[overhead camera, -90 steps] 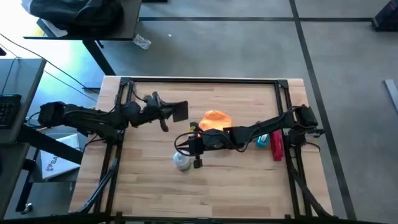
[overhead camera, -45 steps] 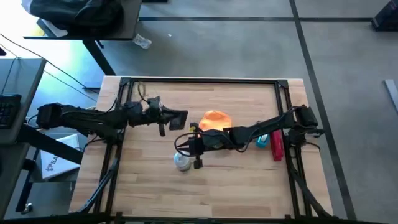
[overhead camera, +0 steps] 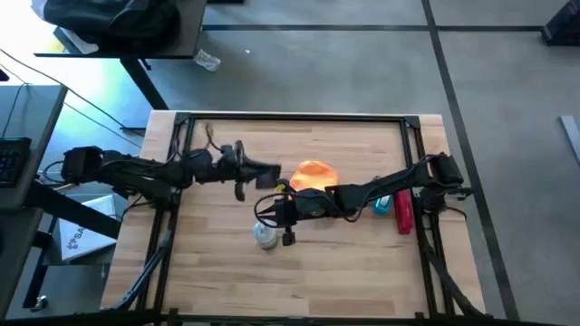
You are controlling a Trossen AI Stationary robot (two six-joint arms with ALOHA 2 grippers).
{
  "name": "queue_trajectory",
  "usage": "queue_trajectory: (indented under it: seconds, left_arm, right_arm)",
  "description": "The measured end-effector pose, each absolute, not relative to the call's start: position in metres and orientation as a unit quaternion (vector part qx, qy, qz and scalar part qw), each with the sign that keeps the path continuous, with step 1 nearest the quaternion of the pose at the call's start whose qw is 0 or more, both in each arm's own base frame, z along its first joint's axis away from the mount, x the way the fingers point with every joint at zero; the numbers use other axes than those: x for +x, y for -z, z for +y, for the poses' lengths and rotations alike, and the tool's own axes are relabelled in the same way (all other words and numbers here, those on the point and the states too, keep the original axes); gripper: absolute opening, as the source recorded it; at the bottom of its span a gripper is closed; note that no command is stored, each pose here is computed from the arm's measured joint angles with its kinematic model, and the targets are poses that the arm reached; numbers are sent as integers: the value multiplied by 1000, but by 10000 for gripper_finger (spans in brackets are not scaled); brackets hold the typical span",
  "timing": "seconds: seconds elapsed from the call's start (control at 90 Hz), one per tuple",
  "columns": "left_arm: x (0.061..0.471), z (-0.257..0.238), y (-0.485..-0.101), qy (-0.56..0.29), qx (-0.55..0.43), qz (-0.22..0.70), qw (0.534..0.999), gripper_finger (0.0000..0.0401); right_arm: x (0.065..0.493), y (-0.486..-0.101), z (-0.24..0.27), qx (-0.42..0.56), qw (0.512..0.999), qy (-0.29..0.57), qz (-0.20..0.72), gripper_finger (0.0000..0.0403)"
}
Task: Apply microfiber cloth
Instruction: Spray the black cellphone using the spray bottle
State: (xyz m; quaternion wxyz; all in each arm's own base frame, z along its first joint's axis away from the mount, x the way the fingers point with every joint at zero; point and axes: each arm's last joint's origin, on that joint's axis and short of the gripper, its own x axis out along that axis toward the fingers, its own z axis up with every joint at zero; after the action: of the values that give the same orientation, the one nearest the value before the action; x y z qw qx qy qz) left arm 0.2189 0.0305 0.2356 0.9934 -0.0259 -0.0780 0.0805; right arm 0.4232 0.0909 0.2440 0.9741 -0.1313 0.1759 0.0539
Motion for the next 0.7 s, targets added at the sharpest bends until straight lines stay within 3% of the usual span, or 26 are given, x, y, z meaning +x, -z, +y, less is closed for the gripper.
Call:
queue_trajectory:
  seconds: [0.156,0.267,0.367,0.467,0.578,0.7]
  left_arm:
    - [206,31,-262,-81,23,-183,980,14]
    - [199,26,-269,-43,53,-193,979,15]
    - [201,22,-261,-35,95,-138,985,14]
    - [205,19,-244,-79,184,-42,979,14]
    - [208,18,-231,-130,304,41,943,14]
    - [212,14,-224,-113,429,83,893,14]
  right_arm:
    - [424,-245,91,-130,975,-53,169,0]
    - [424,-247,92,-133,976,-54,164,0]
    - [426,-253,96,-139,976,-59,158,0]
    - [427,-262,103,-154,973,-69,158,1]
    - [429,-275,107,-157,972,-73,158,1]
    - [429,-287,106,-155,972,-72,164,1]
